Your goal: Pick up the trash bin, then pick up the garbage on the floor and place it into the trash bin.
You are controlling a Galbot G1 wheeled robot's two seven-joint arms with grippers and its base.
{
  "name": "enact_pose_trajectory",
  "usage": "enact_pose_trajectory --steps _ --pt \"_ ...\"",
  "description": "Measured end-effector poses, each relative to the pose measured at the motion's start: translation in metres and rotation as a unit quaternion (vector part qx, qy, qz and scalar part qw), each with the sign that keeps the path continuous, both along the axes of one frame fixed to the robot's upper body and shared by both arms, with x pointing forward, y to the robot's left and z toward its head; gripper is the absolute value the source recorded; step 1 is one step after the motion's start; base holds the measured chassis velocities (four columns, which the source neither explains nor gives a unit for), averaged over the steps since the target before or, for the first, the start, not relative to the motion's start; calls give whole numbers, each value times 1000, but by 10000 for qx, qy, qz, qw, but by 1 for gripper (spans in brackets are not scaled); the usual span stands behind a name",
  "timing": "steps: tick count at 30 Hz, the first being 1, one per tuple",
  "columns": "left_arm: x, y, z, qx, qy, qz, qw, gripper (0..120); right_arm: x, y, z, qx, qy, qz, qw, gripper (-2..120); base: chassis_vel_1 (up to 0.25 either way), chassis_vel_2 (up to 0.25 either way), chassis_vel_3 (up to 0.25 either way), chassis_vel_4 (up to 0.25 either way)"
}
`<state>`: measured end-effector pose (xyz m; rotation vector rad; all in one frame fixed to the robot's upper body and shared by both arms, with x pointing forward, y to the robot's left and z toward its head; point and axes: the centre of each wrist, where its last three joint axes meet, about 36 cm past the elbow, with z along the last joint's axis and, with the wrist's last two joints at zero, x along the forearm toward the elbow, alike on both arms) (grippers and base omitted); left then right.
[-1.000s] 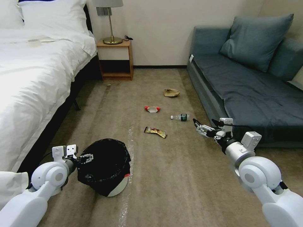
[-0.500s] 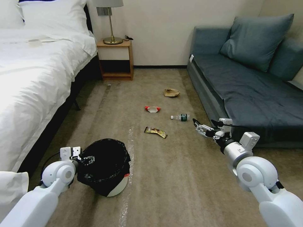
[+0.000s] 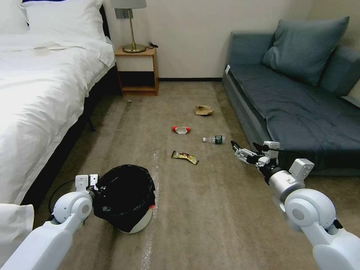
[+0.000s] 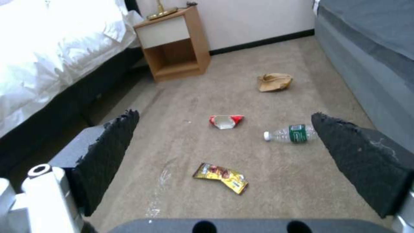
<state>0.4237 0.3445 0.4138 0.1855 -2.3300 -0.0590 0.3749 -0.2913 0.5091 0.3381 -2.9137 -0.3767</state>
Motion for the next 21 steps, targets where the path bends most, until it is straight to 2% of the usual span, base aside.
enact_pose_trajectory --steps 16,20,21 --pt "-11 4 6 311 -166 -71 9994 7 -7 -8 3 0 7 -164 9999 100 0 0 0 0" --pt "-13 8 14 480 -265 -91 9985 5 -8 -7 2 92 55 -161 9998 100 0 0 0 0" --pt "-15 11 21 641 -344 -134 9973 5 -8 -7 1 151 95 -142 9997 100 0 0 0 0"
